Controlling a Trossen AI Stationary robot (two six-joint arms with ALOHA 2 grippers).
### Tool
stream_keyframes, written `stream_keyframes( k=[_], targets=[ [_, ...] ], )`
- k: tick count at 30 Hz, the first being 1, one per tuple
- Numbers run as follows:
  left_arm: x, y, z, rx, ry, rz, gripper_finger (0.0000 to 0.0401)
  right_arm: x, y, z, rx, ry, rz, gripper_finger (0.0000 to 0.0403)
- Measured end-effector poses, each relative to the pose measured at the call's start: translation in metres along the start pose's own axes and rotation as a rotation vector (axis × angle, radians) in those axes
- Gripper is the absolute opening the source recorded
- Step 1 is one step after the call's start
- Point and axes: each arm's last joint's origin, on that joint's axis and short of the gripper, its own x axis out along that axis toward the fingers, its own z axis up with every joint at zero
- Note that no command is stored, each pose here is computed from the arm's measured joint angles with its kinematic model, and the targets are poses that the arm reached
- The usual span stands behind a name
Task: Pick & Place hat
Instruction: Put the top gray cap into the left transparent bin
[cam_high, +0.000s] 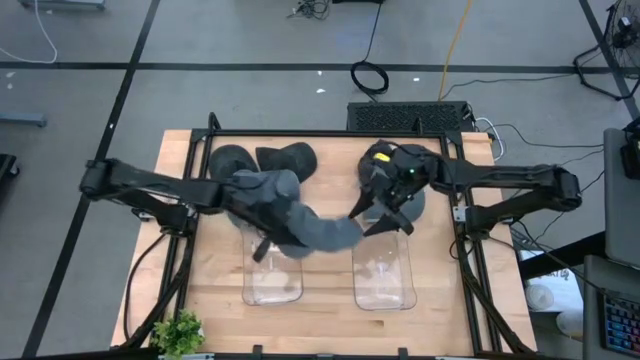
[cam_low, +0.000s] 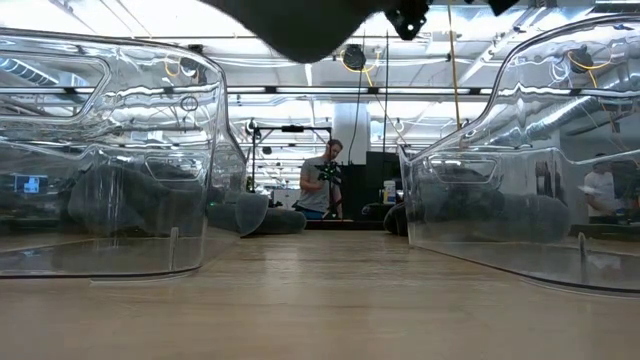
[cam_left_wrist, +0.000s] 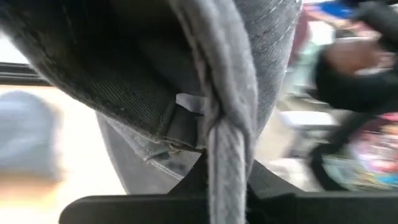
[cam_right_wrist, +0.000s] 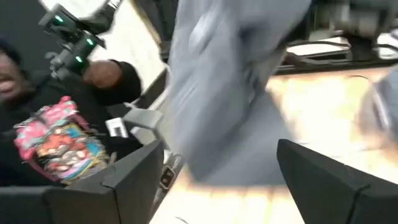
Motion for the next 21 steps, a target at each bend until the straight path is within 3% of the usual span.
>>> stream_keyframes(
  k=[3, 6, 10, 17, 21],
  targets=[
    [-0.024, -0.014, -0.003, 0.038, -0.006, 0.161, 0.0007, -0.011, 0.005, -0.005, -0.017, -0.030, -0.054, 0.0298],
    [-0.040, -0.028, -0.020, 0.059, -0.065, 0.202, 0.0007, -0.021, 0.011, -0.012, -0.028, -0.058, -0.110, 0.0289],
    [-0.056, -0.037, -0.062, 0.060, -0.201, 0.187, 0.0007, -0.028, 0.018, -0.024, -0.062, -0.119, -0.179, 0.0281],
    [-0.077, -0.030, -0.138, -0.081, -0.452, 0.105, 0.0007, -0.034, 0.024, -0.027, -0.129, -0.314, -0.177, 0.0279],
    [-0.082, -0.033, -0.166, -0.108, -0.485, 0.069, 0.0007, -0.034, 0.024, -0.026, -0.144, -0.343, -0.169, 0.0279]
  ],
)
